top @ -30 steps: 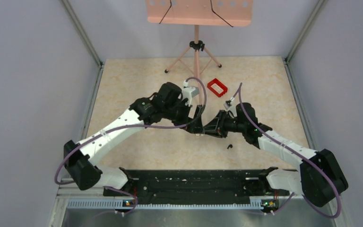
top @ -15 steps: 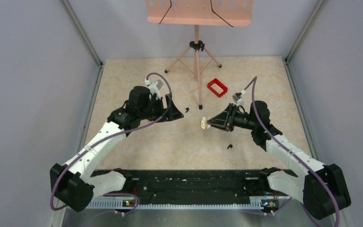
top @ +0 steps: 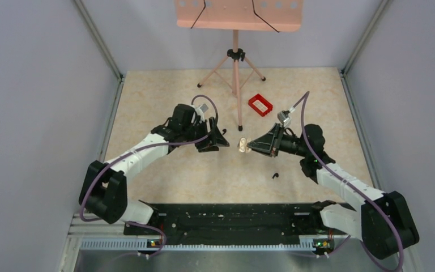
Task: Insert the wireless bluetooth earbuds into the charging case
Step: Place the charging case with the earbuds at the corner of the board.
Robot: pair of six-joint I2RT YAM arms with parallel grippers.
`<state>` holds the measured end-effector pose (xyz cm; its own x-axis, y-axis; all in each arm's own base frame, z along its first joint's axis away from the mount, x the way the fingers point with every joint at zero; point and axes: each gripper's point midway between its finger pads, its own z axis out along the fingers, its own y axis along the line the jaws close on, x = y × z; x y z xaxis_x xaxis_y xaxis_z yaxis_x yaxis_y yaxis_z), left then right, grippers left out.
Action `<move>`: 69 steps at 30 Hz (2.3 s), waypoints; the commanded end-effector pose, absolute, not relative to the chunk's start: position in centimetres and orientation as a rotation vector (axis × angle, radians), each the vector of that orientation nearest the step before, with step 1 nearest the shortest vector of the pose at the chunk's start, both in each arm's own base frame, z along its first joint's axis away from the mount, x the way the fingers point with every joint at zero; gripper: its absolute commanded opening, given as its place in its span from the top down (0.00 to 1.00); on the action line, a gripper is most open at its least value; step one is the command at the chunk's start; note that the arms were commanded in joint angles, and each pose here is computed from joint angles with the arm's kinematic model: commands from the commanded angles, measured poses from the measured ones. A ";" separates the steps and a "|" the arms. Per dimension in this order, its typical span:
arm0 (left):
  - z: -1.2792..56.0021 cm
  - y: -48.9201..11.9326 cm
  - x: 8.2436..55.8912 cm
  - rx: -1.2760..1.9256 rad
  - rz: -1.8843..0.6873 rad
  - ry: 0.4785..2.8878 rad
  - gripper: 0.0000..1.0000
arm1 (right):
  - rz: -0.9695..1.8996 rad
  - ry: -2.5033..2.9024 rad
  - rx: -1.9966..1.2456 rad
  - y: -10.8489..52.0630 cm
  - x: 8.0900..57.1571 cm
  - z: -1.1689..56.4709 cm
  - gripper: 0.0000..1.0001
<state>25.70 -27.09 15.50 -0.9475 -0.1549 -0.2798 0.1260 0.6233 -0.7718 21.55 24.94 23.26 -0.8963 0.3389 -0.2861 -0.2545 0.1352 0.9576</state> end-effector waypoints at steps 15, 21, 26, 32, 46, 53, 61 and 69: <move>16.6 -22.4 27.3 -0.167 -1.032 2.427 0.31 | 1.503 2.470 0.263 24.5 24.5 8.0 1.00; 16.6 -21.9 27.0 -0.153 -0.999 2.436 0.30 | 1.370 2.588 0.273 23.3 24.4 5.2 1.00; 16.3 -21.8 27.0 -0.135 -0.980 2.442 0.29 | 1.199 2.686 0.301 21.6 24.0 3.2 1.00; 16.3 -22.2 27.1 -0.124 -1.003 2.455 0.28 | 1.104 2.742 0.328 20.6 23.4 2.2 1.00; 16.1 -22.4 27.0 -0.110 -1.016 2.461 0.29 | 1.025 2.690 0.309 19.7 23.9 4.6 0.59; 15.9 -22.3 26.9 -0.107 -1.012 2.464 0.29 | 0.965 2.646 0.194 21.0 24.4 6.3 0.56; 16.0 -21.6 26.9 -0.132 -0.963 2.454 0.29 | 0.602 2.703 0.011 21.9 24.8 5.5 0.16; 15.8 -21.2 26.8 -0.142 -0.937 2.453 0.28 | 0.307 2.757 -0.156 21.9 24.4 3.8 0.20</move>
<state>26.55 -21.58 15.23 -0.8857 -0.2651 -0.3811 0.0569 0.7528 -0.6558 23.93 22.87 4.15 -0.9432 0.0256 -0.3312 -0.1015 0.9271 0.3608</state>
